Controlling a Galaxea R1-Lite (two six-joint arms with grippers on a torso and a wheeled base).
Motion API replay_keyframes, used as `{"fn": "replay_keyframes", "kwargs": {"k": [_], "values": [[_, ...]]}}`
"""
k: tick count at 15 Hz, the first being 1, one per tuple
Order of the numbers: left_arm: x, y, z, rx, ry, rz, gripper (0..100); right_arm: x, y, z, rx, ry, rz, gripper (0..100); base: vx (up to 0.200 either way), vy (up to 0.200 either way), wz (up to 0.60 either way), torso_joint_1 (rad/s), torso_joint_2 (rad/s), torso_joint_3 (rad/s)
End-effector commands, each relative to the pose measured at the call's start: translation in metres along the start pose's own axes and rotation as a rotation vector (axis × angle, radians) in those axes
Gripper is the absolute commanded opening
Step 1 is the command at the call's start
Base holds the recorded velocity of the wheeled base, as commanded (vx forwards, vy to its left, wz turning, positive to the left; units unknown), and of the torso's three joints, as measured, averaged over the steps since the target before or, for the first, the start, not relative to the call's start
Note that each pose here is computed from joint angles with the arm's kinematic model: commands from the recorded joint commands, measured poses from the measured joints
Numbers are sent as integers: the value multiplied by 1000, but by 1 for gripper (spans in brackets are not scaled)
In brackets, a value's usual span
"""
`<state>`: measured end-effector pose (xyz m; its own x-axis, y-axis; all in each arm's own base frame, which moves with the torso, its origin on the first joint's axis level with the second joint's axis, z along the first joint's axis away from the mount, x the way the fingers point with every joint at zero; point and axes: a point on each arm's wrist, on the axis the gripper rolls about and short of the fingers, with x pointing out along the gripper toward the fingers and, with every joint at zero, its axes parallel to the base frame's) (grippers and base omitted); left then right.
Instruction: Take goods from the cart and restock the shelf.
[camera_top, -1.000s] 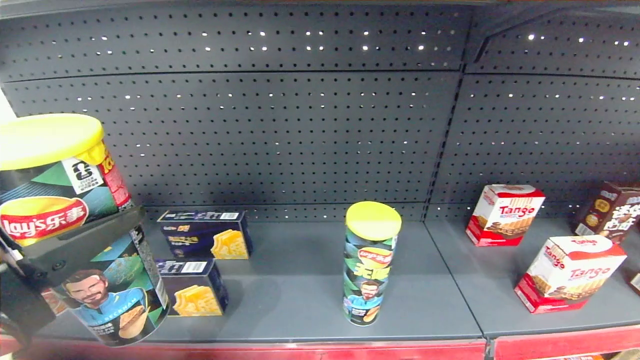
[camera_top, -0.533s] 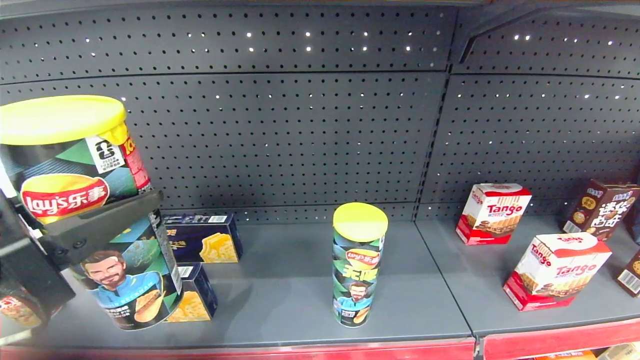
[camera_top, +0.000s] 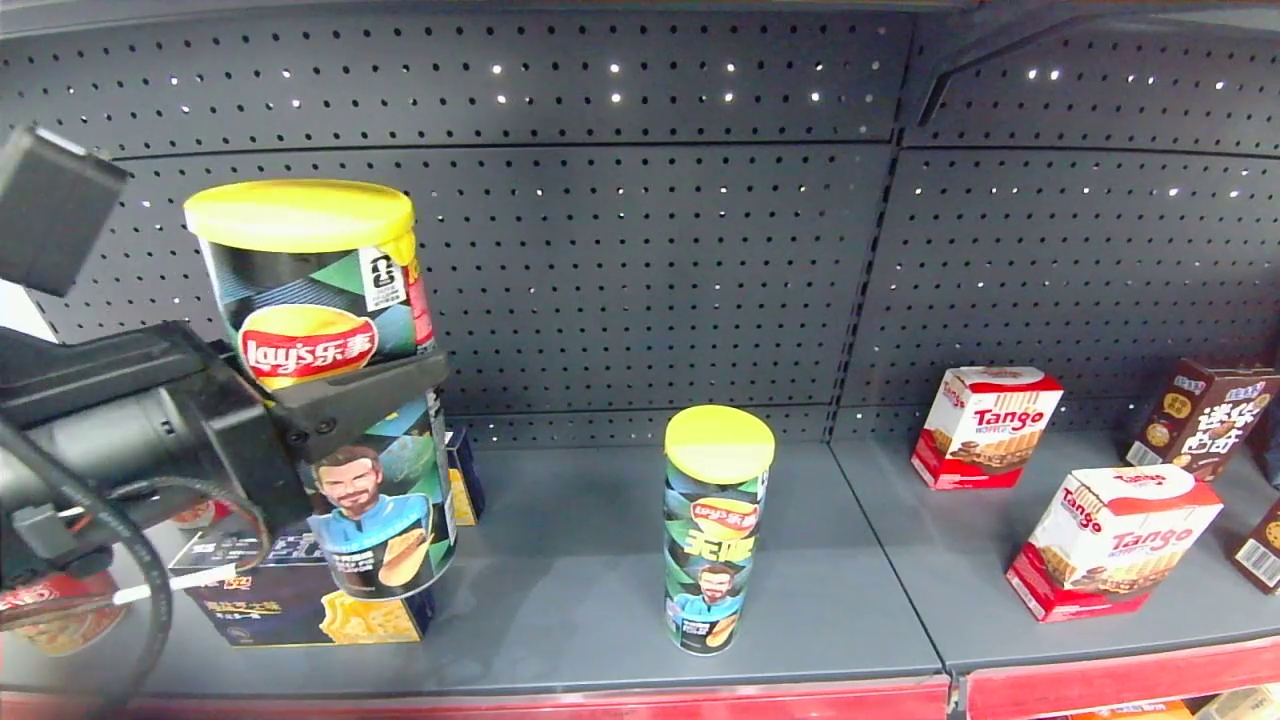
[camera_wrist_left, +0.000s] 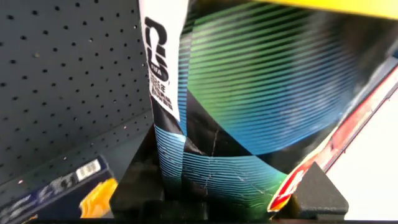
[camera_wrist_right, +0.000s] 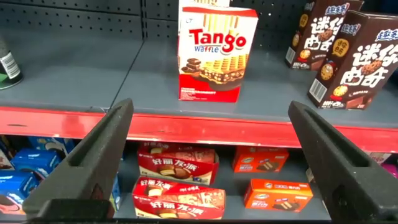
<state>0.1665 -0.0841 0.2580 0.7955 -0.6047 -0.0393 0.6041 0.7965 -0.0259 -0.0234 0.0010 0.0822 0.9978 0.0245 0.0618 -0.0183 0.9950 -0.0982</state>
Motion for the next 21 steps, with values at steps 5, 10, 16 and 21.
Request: {"fn": "replay_keyframes", "kwargs": {"k": [5, 10, 16, 21], "values": [[74, 43, -35, -23, 38, 17, 0, 0, 0, 0, 0, 2, 0, 100, 0, 0, 0, 0, 0, 0], [117, 54, -41, -23, 43, -1, 0, 0, 0, 0, 0, 2, 0, 100, 0, 0, 0, 0, 0, 0], [158, 65, -66, -21, 28, -60, 0, 0, 0, 0, 0, 2, 0, 100, 0, 0, 0, 0, 0, 0], [177, 54, -69, -27, 7, -103, 0, 0, 0, 0, 0, 2, 0, 100, 0, 0, 0, 0, 0, 0]]}}
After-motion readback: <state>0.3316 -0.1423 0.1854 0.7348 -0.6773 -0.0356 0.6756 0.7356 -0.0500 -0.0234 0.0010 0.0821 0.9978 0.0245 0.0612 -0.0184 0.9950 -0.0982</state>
